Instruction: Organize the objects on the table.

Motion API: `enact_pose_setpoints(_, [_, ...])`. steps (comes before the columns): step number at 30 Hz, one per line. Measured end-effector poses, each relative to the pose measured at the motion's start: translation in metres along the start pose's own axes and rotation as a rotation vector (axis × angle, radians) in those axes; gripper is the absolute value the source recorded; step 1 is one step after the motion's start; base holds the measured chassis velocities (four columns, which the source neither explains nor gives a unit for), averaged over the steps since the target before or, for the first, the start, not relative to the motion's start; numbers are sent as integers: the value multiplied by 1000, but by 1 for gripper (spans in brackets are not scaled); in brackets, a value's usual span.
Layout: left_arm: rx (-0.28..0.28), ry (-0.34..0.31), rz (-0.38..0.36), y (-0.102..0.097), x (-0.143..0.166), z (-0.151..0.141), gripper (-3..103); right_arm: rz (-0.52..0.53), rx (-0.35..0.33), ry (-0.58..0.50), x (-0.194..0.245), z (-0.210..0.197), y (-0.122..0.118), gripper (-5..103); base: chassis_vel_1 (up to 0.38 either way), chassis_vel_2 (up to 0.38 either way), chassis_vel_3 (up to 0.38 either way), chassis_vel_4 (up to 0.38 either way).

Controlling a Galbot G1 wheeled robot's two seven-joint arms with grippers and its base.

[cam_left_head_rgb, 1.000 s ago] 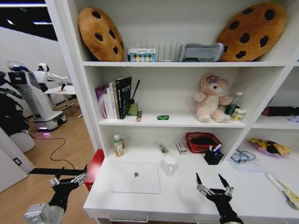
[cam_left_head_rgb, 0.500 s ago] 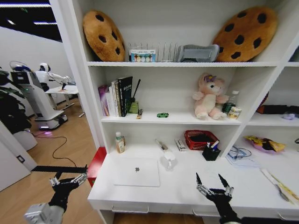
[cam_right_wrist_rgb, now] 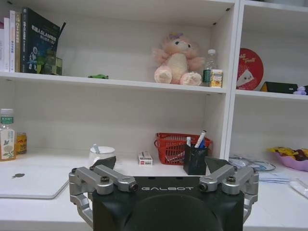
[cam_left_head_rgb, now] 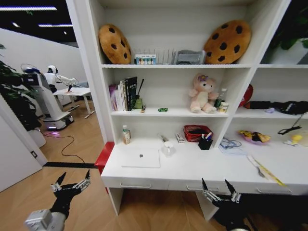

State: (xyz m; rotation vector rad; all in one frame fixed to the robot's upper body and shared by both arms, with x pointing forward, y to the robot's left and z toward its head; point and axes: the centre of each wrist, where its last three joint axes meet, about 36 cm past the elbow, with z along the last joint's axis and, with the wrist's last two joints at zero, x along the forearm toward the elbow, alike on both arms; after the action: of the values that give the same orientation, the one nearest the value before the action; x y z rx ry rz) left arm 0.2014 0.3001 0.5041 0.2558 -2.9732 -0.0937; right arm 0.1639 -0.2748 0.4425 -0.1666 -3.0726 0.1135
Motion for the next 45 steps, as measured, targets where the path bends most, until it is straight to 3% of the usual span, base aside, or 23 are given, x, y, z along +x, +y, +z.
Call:
enact_pose_setpoints(19, [0,1,0,0,0,0,100,0,0,0,0,0,0,100,321,-307,-330,319])
enact_pose_setpoints(45, [0,0,0,0,0,0,100,0,0,0,0,0,0,100,-14,-4,1,7])
